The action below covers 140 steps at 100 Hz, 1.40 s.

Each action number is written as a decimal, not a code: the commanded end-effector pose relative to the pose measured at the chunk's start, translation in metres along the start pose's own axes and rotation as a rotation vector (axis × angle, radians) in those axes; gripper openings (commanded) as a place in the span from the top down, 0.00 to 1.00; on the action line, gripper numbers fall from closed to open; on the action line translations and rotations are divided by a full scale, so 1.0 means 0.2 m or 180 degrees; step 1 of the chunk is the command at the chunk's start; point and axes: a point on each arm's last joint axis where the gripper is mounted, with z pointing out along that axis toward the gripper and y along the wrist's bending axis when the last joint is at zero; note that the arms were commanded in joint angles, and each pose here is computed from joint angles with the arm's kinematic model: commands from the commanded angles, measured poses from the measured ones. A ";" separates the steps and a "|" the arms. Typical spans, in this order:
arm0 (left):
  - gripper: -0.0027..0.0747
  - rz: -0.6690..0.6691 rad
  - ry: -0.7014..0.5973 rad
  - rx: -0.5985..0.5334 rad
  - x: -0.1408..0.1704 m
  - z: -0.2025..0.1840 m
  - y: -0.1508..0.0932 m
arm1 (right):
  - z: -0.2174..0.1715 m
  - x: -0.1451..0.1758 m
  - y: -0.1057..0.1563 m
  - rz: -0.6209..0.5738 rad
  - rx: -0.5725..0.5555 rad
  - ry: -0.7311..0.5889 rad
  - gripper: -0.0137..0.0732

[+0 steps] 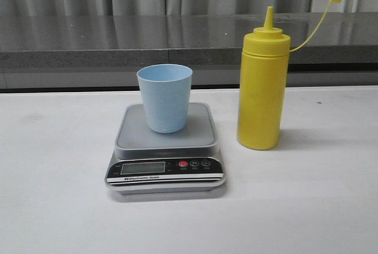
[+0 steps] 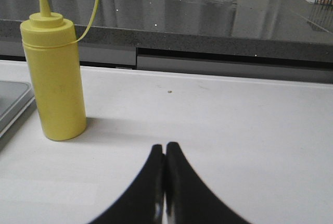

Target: Pour seasoning into cup on scale with both arms

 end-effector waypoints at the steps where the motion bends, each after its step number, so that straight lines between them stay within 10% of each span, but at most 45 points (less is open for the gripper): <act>1: 0.99 -0.0056 -0.0332 -0.0008 -0.08 -0.01 0.00 | -0.01 -0.07 0.00 -0.0042 -0.0001 -0.0453 0.92; 140: 0.99 0.0261 -0.0383 -0.0071 -0.07 -0.03 0.01 | -0.01 -0.07 0.00 -0.0042 -0.0001 -0.0437 0.92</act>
